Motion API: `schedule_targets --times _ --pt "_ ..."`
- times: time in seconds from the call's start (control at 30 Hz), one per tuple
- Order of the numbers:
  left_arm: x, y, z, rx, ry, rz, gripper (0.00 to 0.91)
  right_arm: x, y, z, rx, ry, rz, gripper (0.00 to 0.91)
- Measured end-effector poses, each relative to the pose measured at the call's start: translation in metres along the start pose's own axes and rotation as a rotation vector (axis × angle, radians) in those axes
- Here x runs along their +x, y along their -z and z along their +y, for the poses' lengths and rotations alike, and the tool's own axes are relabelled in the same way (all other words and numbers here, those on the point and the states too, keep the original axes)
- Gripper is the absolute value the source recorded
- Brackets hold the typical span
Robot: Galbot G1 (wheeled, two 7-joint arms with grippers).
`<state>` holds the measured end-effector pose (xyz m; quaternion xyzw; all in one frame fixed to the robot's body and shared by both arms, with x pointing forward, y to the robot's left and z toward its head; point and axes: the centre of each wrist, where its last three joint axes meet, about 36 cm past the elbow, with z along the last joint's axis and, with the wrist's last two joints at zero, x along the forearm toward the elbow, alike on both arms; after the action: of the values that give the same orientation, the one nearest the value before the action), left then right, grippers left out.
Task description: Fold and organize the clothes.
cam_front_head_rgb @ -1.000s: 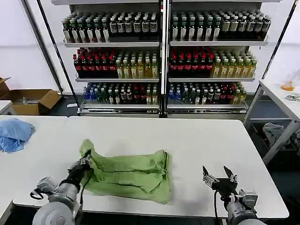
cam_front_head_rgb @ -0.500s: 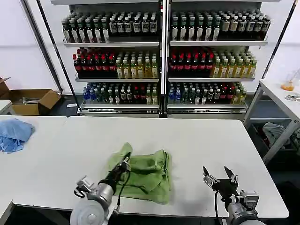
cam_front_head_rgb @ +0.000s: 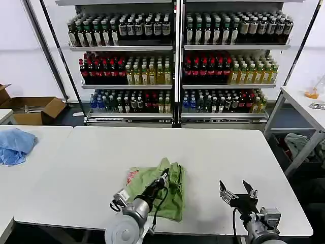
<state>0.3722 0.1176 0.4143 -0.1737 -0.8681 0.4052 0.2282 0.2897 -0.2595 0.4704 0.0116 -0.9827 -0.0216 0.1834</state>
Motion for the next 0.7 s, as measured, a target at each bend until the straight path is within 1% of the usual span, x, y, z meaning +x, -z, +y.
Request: schedule_targets --times 0.1,0.33,0.53,0.7 --pt "-0.003 -0.008 -0.004 -0.01 -0.017 0.018 0.907 0.0 0.0 0.0 0.0 0.0 0.001 0.907" --pt "-0.001 -0.017 -0.011 -0.045 -0.073 0.033 0.907 0.0 0.0 0.0 -0.001 -0.001 -0.001 0.907" --pt "0.011 -0.01 -0.013 -0.088 -0.095 0.012 0.907 -0.001 0.001 0.001 -0.005 0.001 -0.005 0.907" --pt "0.028 0.003 -0.004 -0.167 -0.045 -0.052 0.907 -0.003 -0.001 0.001 -0.011 0.001 -0.008 0.907"
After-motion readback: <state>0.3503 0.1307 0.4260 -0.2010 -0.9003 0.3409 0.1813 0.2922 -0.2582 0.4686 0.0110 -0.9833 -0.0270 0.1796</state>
